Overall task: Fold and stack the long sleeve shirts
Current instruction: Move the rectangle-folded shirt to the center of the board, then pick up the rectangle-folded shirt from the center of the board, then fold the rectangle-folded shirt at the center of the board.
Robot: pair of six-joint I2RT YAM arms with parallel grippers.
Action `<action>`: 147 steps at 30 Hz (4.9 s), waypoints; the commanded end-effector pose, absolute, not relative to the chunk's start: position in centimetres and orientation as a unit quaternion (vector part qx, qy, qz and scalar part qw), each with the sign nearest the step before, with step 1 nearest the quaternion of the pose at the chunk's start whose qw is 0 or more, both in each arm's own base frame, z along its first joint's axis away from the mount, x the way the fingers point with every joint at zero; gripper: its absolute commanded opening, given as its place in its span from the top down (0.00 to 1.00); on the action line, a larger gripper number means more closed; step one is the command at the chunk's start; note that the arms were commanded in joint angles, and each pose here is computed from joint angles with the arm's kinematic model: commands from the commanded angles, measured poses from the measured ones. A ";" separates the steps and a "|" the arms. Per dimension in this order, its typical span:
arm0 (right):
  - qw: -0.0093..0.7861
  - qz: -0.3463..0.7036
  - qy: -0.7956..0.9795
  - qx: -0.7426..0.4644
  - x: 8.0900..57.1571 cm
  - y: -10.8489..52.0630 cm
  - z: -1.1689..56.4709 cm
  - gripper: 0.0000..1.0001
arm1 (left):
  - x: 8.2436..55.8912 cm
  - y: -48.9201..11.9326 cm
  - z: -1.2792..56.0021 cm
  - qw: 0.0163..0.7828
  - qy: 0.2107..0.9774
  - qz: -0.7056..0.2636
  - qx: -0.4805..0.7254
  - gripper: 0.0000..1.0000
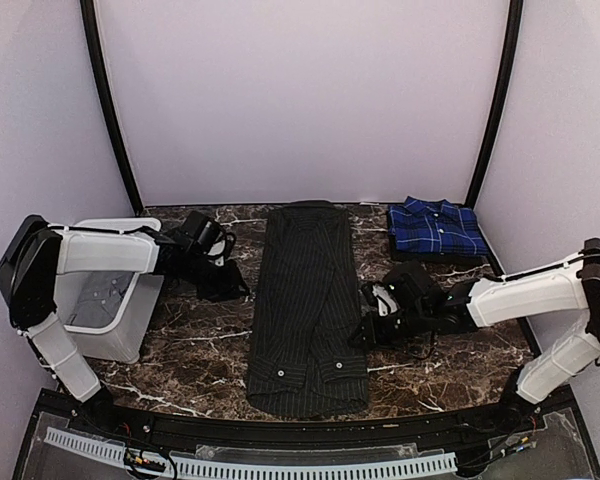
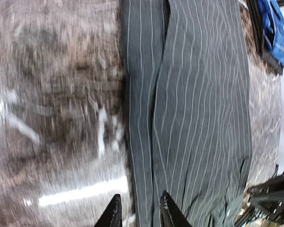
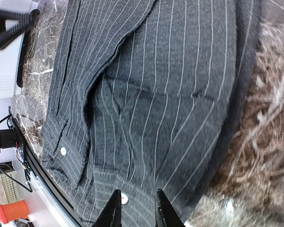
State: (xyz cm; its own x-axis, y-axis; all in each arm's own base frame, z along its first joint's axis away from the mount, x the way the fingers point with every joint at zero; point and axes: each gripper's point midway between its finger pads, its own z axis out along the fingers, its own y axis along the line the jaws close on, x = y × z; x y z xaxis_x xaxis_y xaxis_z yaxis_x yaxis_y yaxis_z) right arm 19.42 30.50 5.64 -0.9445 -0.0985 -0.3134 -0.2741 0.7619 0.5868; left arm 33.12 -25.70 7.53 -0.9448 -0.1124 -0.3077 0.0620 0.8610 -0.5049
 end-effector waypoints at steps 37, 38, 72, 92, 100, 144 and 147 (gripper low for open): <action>0.093 0.320 0.942 -0.031 12.7 28.0 1.7 0.68 | 13.7 -27.4 2.7 -0.028 0.938 -0.345 0.029 0.64; 0.093 0.321 0.942 -0.030 12.6 28.0 1.7 0.68 | 13.7 -27.4 2.6 -0.029 0.938 -0.344 0.028 0.64; 0.120 0.356 0.926 -0.036 14.0 30.2 4.6 0.90 | 14.5 -29.9 4.4 -0.028 0.917 -0.398 0.015 0.91; 0.170 0.400 0.900 -0.022 17.6 31.6 11.1 1.00 | 17.1 -32.2 12.1 0.005 0.881 -0.473 -0.001 1.00; 0.214 0.421 0.881 0.014 24.5 31.2 13.7 1.00 | 23.3 -32.0 14.9 0.037 0.835 -0.541 -0.097 1.00; 0.258 0.394 0.881 0.046 41.2 28.0 9.3 0.67 | 40.2 -30.0 7.3 0.159 0.868 -0.436 -0.179 0.74; 0.281 0.379 0.881 0.034 41.5 27.4 10.9 0.54 | 41.0 -29.2 8.5 0.182 0.874 -0.416 -0.173 0.56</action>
